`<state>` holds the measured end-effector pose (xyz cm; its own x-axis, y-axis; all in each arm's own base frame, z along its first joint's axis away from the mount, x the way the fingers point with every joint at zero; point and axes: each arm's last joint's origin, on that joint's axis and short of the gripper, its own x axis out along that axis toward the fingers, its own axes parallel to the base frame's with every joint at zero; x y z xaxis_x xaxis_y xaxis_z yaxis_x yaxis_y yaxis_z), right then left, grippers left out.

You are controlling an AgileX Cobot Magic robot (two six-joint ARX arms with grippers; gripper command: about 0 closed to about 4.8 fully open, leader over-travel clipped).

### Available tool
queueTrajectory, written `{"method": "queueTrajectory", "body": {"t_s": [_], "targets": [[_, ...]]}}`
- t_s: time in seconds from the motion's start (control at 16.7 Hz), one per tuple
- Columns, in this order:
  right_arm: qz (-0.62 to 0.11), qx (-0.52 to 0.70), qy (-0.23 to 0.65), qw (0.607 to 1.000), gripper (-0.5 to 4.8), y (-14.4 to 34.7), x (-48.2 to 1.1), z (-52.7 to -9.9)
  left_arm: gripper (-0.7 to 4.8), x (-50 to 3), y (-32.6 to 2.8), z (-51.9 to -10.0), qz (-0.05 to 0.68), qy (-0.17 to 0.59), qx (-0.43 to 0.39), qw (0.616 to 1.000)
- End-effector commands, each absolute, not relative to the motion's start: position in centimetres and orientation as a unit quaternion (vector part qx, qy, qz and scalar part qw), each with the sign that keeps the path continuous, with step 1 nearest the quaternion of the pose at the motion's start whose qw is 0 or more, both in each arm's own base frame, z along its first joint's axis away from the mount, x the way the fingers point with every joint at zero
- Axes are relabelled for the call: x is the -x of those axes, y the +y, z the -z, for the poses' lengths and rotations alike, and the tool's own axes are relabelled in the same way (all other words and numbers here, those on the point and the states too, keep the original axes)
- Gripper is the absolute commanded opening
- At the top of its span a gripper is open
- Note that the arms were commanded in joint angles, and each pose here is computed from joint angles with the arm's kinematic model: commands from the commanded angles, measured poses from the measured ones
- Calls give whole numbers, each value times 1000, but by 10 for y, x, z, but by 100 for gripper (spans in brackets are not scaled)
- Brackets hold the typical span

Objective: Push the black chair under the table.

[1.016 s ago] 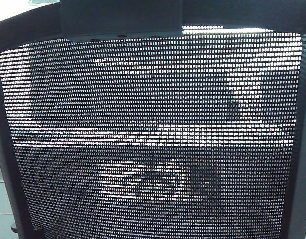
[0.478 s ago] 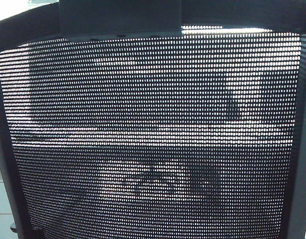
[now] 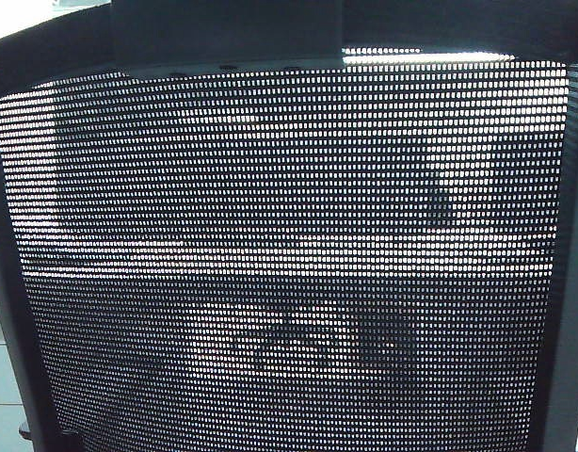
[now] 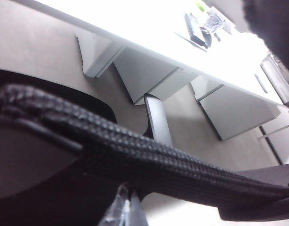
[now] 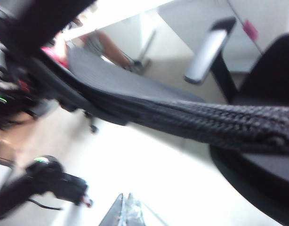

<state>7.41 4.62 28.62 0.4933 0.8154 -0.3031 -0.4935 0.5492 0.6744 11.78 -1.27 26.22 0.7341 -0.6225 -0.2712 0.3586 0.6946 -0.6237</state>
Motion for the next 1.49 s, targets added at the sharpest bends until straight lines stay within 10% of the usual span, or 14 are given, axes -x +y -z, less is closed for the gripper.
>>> {"method": "queueTrajectory", "body": {"t_s": [0.06, 1.49], "targets": [[-386, -222, 324, 835, -6, 57, -88, -282, -6, -122, -12, -263, 285, 228, 246, 898], [-336, -169, 325, 868, -6, 83, -137, -269, -6, -146, -11, -254, 282, 235, 207, 907]]}}
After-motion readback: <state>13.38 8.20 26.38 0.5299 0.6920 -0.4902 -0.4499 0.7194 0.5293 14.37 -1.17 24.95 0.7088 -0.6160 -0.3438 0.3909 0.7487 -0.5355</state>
